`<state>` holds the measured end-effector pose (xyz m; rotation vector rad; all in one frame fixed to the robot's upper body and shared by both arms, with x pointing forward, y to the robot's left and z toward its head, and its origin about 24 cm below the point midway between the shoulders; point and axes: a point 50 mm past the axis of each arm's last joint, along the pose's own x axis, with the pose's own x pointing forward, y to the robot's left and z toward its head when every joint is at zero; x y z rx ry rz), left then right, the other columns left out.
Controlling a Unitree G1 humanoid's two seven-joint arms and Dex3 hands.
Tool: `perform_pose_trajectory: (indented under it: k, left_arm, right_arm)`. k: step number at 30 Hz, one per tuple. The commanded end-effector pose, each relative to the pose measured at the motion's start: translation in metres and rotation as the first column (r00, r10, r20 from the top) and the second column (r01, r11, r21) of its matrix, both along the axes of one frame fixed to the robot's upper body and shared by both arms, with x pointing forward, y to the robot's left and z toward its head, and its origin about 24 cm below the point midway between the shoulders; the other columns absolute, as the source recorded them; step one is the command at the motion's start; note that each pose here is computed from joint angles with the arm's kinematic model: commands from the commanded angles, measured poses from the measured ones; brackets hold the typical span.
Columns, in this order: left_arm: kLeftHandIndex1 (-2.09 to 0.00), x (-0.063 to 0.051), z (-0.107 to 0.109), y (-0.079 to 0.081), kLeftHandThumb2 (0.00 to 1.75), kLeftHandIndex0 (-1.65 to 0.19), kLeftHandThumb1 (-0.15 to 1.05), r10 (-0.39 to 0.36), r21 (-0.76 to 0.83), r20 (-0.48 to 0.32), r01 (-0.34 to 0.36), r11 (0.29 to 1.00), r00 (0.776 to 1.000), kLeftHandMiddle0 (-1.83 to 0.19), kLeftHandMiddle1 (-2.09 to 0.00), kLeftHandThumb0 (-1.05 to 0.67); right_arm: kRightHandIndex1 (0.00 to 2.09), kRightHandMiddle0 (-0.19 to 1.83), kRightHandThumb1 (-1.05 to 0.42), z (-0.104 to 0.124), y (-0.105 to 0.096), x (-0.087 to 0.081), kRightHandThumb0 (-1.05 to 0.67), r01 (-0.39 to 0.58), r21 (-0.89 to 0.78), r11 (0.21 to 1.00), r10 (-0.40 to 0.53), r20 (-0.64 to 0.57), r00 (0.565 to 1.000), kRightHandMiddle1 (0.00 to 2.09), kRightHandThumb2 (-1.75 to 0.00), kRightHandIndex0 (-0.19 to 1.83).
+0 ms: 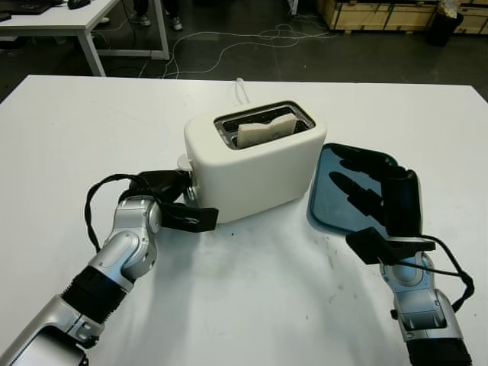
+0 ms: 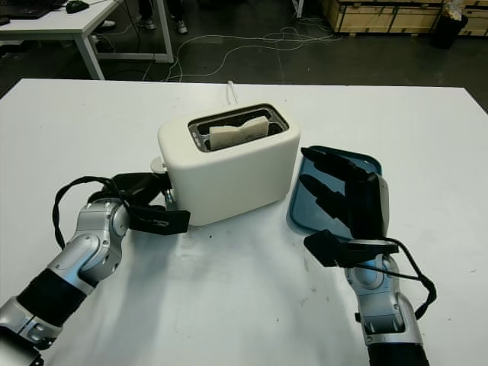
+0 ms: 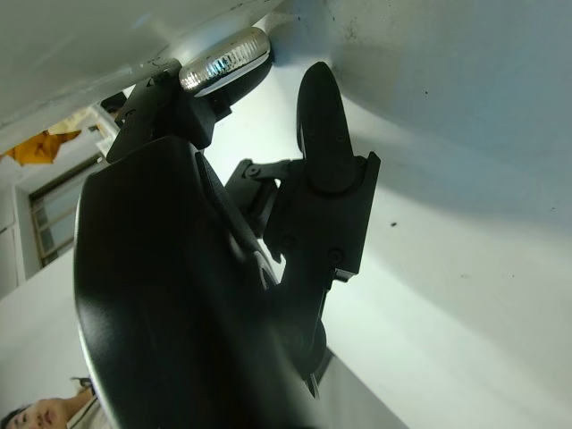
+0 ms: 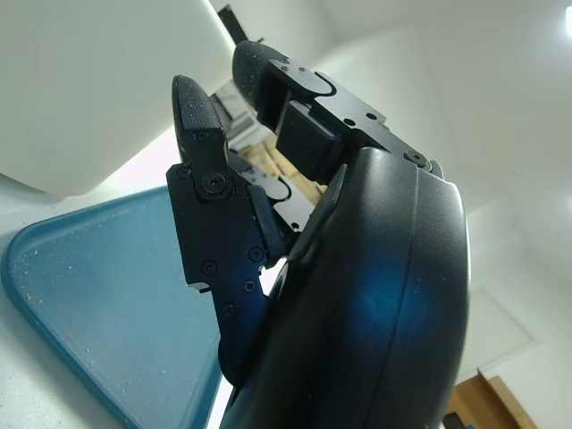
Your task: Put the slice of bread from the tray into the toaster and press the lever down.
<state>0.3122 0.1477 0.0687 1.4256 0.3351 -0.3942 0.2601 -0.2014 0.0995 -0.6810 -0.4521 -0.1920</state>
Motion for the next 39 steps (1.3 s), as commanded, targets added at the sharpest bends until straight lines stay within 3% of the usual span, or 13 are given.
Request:
perform_pose_trajectory:
  k: [1,5,8,10,12,13,15,17,19,25,28,31,39]
  left_arm:
    - [-0.82,-0.044,-0.069,-0.015,0.41,-0.8,0.92,-0.088,-0.09,-0.36,0.059,0.994,0.929,-0.66,-1.32,-0.35]
    - [-0.84,-0.041,-0.054,-0.004,0.45,-0.71,0.91,-0.077,-0.083,-0.306,0.054,0.995,0.949,-0.6,-1.3,-0.33]
    - [-0.9,-0.036,-0.039,0.014,0.47,-0.8,0.92,-0.031,-0.089,-0.243,0.01,0.996,0.97,-0.71,-1.39,-0.34]
    - [-1.38,-0.036,-0.028,0.028,0.4,-0.62,0.92,-0.006,-0.11,-0.126,-0.008,0.994,0.992,-0.68,-1.67,-0.35]
    - [-1.54,-0.036,-0.017,0.044,0.31,-0.5,0.92,0.027,-0.099,0.0,-0.027,0.995,1.0,-0.67,-1.73,-0.34]
    - [-1.55,-0.036,-0.012,0.051,0.31,-0.44,0.92,0.038,-0.083,0.046,-0.034,0.996,0.998,-0.63,-1.74,-0.35]
    - [-1.16,-0.035,0.001,0.065,0.28,-0.5,0.92,0.057,-0.039,0.148,-0.052,0.998,0.987,-0.55,-1.62,-0.34]
    - [-0.75,-0.035,0.012,0.076,0.26,-0.66,0.92,0.068,-0.013,0.246,-0.067,0.998,0.967,-0.56,-1.44,-0.34]
    - [-0.63,-0.035,0.023,0.085,0.22,-0.73,0.92,0.078,-0.015,0.329,-0.078,0.997,0.941,-0.57,-1.36,-0.33]
    - [-0.51,-0.035,0.062,0.105,0.22,-0.76,0.92,0.051,0.041,0.509,-0.084,0.996,0.859,-0.59,-1.29,-0.27]
    - [-0.49,-0.035,0.08,0.109,0.18,-0.8,0.92,0.007,0.069,0.588,-0.059,0.996,0.808,-0.62,-1.28,-0.26]
    - [-0.48,-0.033,0.097,0.108,0.22,-0.79,0.92,-0.037,0.084,0.624,-0.02,0.996,0.781,-0.58,-1.33,-0.33]
    - [-0.46,-0.032,0.131,0.084,0.14,-0.84,0.92,-0.292,-0.003,0.687,0.404,0.915,0.666,-0.62,-1.23,-0.32]
  right_arm:
    - [0.33,0.97,-0.92,0.003,0.0,-0.001,-0.42,-0.007,0.005,1.0,0.007,0.009,1.0,0.0,-0.1,0.95]
    - [0.34,0.97,-0.92,0.001,0.0,-0.001,-0.42,-0.011,0.009,1.0,0.011,0.008,1.0,0.0,-0.1,0.95]
    - [0.34,0.96,-0.92,0.0,0.0,-0.001,-0.42,-0.012,0.012,1.0,0.012,0.006,1.0,0.0,-0.1,0.94]
    - [0.34,0.96,-0.92,0.0,0.0,-0.001,-0.42,-0.013,0.009,1.0,0.013,0.006,1.0,0.0,-0.09,0.94]
    - [0.35,0.96,-0.92,0.0,0.001,-0.001,-0.42,-0.014,0.005,1.0,0.014,0.01,1.0,0.0,-0.09,0.94]
    - [0.35,0.96,-0.92,0.0,0.001,-0.001,-0.42,-0.013,0.001,1.0,0.013,0.011,1.0,0.0,-0.09,0.94]
    - [0.35,0.95,-0.92,0.0,0.001,-0.001,-0.42,-0.011,-0.006,1.0,0.012,0.01,1.0,0.0,-0.09,0.93]
    - [0.36,0.95,-0.92,0.0,0.001,-0.001,-0.42,-0.012,-0.006,1.0,0.012,0.009,1.0,0.0,-0.09,0.92]
    - [0.36,0.94,-0.92,0.0,0.001,-0.001,-0.41,-0.013,-0.001,1.0,0.013,0.006,1.0,0.0,-0.08,0.92]
    - [0.38,0.94,-0.92,0.0,0.002,-0.002,-0.4,-0.017,-0.005,1.0,0.017,0.01,1.0,0.0,-0.07,0.9]
    - [0.39,0.94,-0.92,0.0,0.002,-0.002,-0.39,-0.02,-0.01,1.0,0.02,0.016,1.0,0.0,-0.06,0.9]
    - [0.4,0.95,-0.92,0.0,0.002,-0.002,-0.4,-0.02,-0.016,1.0,0.02,0.015,1.0,0.0,-0.06,0.89]
    - [0.42,0.95,-0.92,0.001,0.002,-0.001,-0.4,-0.022,-0.023,1.0,0.022,0.02,1.0,0.0,-0.07,0.88]
